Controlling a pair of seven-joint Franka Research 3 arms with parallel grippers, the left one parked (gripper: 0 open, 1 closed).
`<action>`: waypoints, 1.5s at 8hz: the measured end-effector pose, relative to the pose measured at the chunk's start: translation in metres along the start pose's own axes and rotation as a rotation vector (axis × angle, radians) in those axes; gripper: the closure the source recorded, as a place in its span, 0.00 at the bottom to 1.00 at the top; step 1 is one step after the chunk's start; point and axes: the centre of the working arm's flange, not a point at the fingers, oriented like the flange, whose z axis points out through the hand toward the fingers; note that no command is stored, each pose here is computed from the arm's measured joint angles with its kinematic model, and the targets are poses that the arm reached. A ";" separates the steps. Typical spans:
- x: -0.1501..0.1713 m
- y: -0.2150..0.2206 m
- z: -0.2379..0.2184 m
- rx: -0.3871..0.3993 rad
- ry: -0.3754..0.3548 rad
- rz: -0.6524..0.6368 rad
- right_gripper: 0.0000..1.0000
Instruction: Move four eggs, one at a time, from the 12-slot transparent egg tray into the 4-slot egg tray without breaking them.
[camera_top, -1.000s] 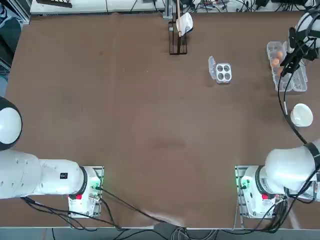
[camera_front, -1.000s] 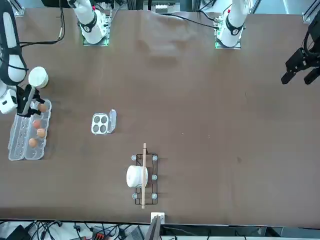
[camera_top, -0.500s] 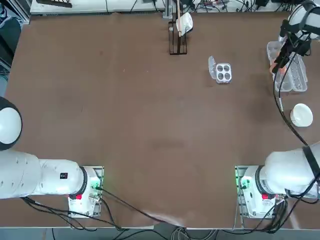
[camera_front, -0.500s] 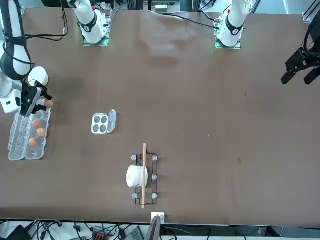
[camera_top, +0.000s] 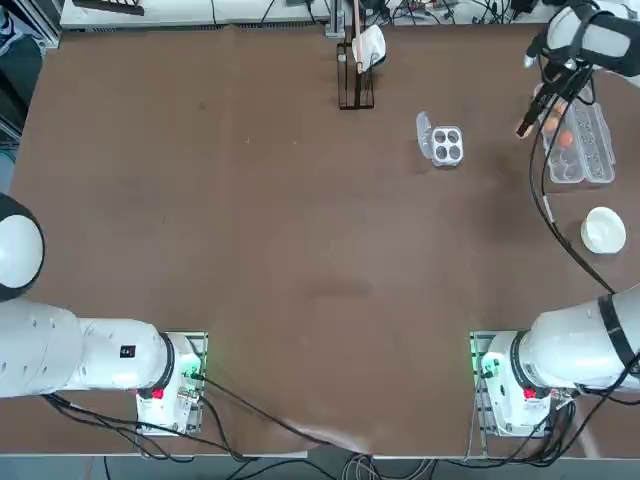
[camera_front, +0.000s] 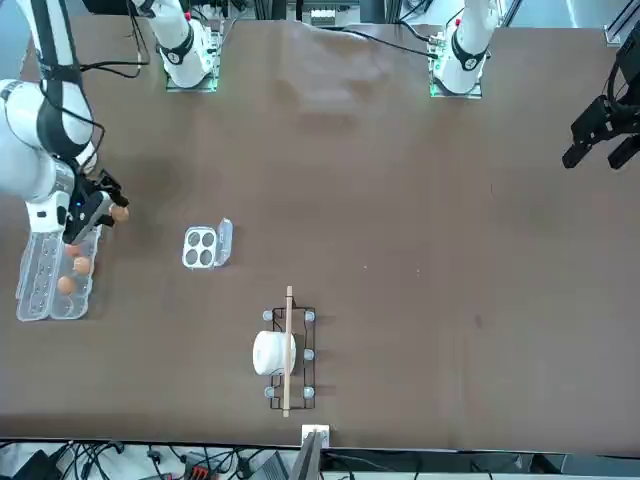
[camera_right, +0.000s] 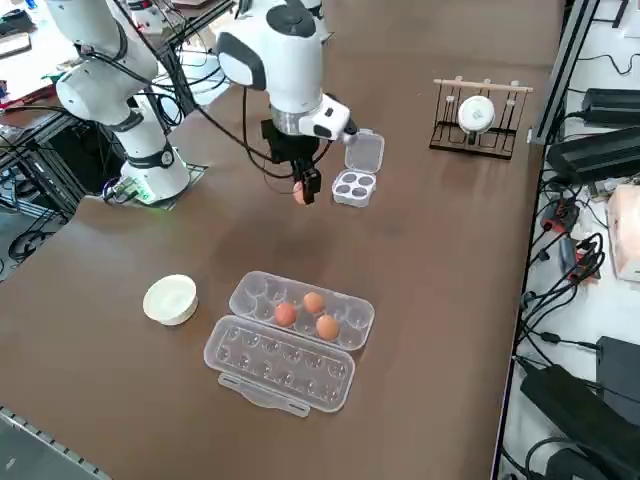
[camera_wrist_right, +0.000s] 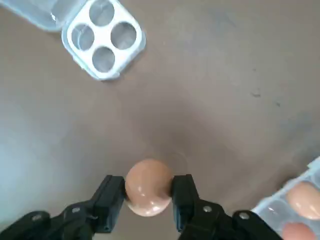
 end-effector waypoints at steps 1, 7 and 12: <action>0.013 -0.011 0.002 -0.001 -0.005 0.046 0.44; 0.113 -0.094 0.037 -0.059 0.021 0.309 0.44; 0.150 -0.111 0.081 -0.095 0.079 0.396 0.44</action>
